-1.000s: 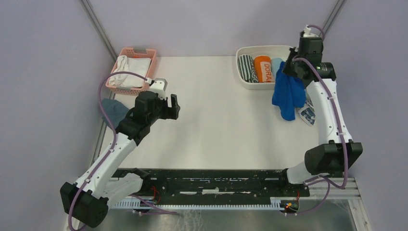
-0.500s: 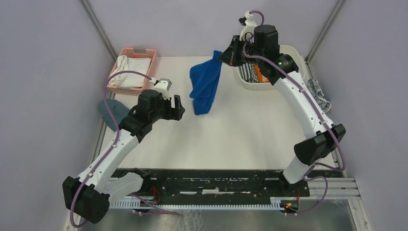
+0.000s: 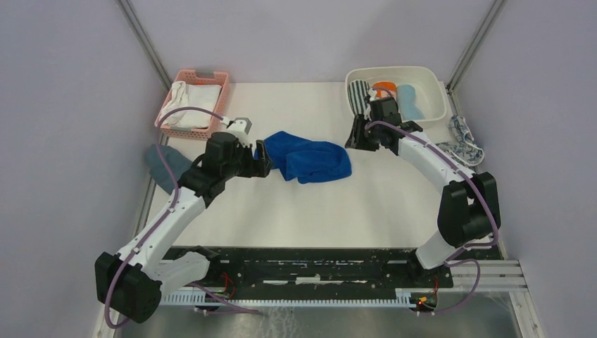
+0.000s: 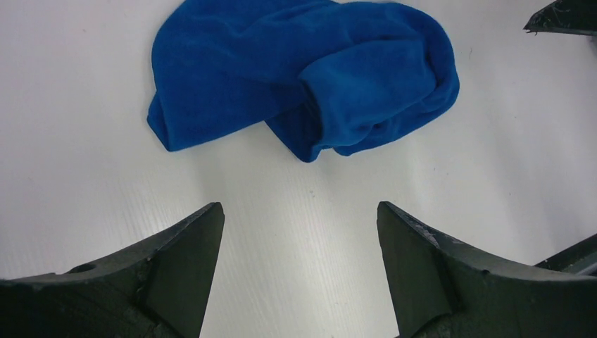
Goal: Roll the towels
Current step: Place the towel at the center of the board.
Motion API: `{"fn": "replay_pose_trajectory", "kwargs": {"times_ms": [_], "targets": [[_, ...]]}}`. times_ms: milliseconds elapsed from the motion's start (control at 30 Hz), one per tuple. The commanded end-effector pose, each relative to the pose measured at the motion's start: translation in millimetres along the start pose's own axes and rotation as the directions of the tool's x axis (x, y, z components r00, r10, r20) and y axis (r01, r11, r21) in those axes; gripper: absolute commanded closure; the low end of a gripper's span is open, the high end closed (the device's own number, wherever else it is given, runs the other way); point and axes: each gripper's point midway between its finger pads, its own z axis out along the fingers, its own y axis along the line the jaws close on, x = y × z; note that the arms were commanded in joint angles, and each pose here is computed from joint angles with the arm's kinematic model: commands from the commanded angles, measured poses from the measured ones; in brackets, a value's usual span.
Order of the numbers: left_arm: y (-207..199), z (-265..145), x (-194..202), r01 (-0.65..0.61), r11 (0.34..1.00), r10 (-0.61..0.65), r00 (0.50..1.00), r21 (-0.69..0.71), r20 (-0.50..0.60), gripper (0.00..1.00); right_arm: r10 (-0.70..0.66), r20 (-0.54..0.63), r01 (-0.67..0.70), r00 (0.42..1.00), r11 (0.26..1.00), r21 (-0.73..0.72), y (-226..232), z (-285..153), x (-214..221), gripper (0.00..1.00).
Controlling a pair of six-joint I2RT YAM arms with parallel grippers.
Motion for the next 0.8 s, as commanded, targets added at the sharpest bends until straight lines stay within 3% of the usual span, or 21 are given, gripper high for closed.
{"fn": "replay_pose_trajectory", "kwargs": {"times_ms": [0,200,367,567,767], "targets": [[-8,15,5,0.093,0.995,-0.092,0.996,0.035,-0.012,0.14,-0.051,0.077,0.043,0.996,0.994,0.099,-20,-11,-13,0.51],[-9,48,20,0.169,0.985,-0.166,0.983,0.036,-0.079,0.17,-0.160,-0.006,0.159,0.987,0.986,-0.056,25,10,18,0.44],[-25,76,32,0.204,0.973,-0.189,0.973,0.106,-0.136,0.25,-0.133,-0.026,0.130,0.991,0.987,-0.098,29,25,36,0.43],[-57,103,56,0.060,0.992,-0.043,0.987,0.112,-0.156,0.26,-0.162,-0.045,0.156,0.986,0.981,-0.117,24,26,53,0.42],[-40,140,77,0.006,1.000,-0.007,0.984,-0.005,-0.179,0.29,-0.176,-0.042,0.169,0.983,0.976,-0.135,21,20,63,0.42]]}}
